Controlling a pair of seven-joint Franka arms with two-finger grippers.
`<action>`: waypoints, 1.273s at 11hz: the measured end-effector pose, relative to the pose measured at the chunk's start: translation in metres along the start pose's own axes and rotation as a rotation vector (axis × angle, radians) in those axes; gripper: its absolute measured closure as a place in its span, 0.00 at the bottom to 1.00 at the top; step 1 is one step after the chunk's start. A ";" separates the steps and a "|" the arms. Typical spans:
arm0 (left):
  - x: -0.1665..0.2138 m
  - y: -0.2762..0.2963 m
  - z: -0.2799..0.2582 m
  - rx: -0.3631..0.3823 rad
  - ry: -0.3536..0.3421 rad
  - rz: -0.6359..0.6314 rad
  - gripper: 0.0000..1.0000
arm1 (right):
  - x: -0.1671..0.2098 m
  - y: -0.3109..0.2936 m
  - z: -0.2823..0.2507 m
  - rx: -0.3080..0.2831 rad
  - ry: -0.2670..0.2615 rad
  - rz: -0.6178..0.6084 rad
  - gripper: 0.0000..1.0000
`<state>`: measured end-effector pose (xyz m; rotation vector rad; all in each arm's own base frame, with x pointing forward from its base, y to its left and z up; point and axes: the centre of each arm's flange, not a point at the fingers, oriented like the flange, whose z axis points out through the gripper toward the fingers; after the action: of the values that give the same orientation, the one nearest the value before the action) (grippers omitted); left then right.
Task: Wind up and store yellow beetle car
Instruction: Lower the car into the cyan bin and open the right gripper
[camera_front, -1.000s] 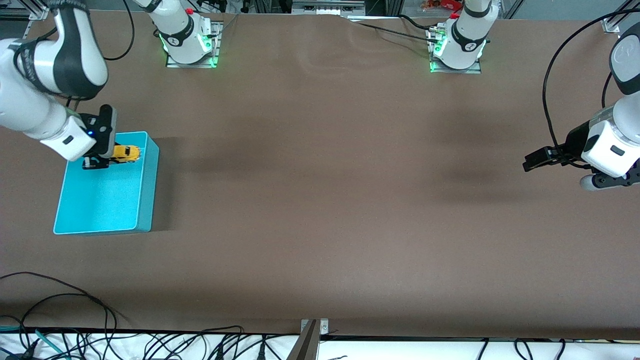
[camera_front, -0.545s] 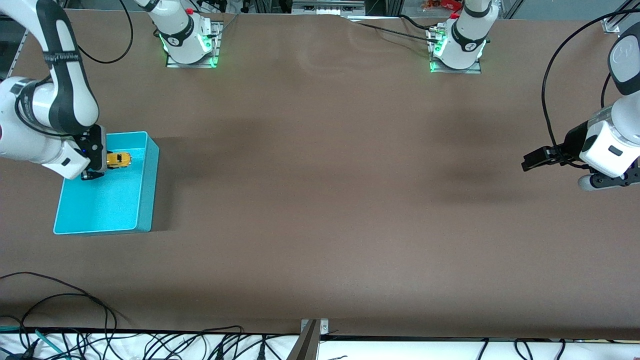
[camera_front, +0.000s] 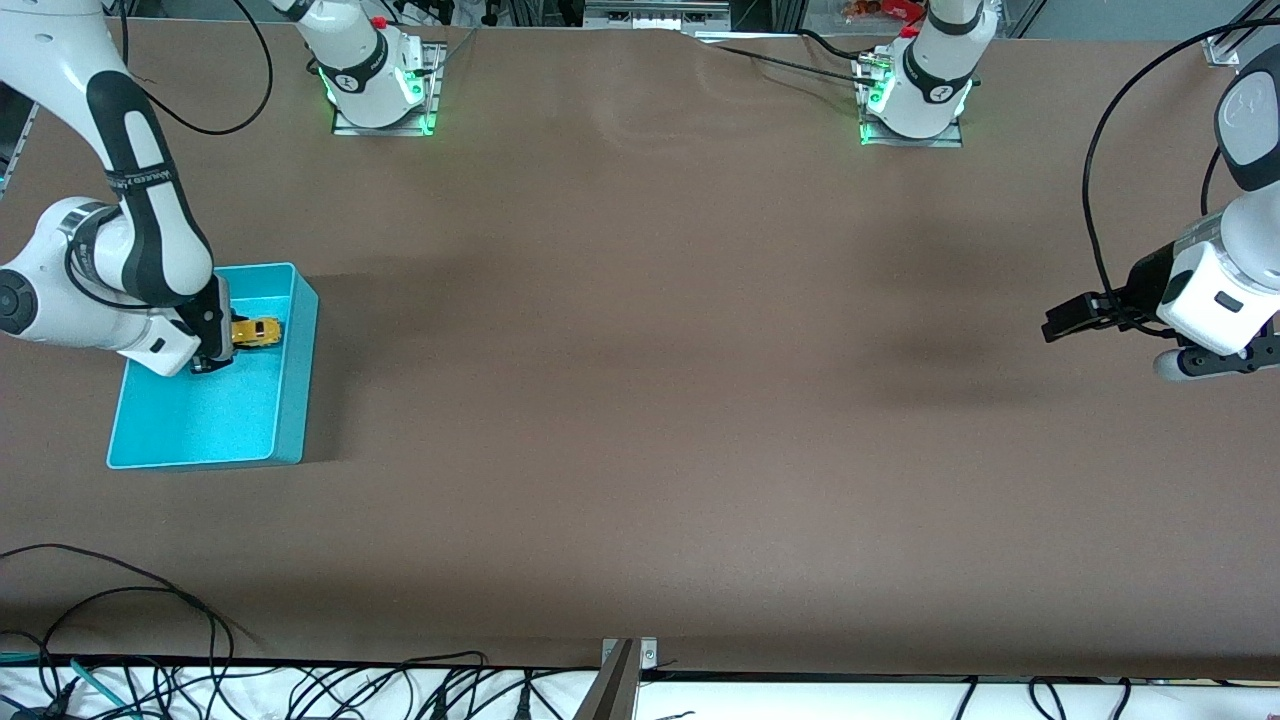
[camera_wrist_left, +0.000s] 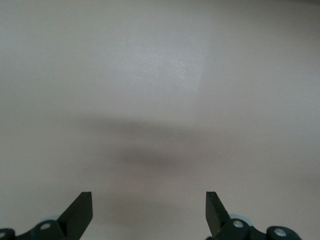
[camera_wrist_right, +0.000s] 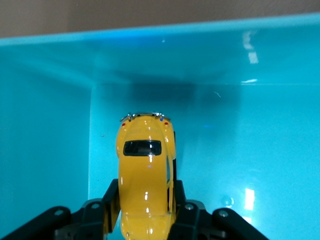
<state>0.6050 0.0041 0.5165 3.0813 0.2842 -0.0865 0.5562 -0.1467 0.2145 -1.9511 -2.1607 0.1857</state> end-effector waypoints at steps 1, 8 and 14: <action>0.000 0.000 0.001 0.000 -0.003 0.000 0.00 | -0.004 -0.001 0.006 0.008 0.003 0.001 0.55; 0.003 0.000 0.008 0.002 -0.015 0.000 0.00 | -0.031 -0.014 0.013 0.017 0.024 -0.010 0.55; 0.003 0.000 0.010 0.003 -0.020 0.000 0.00 | -0.034 -0.022 0.036 0.053 0.067 -0.013 0.42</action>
<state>0.6074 0.0041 0.5063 3.0812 0.2840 -0.1176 0.5294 -0.1813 0.1822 -1.8859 -2.1039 0.1710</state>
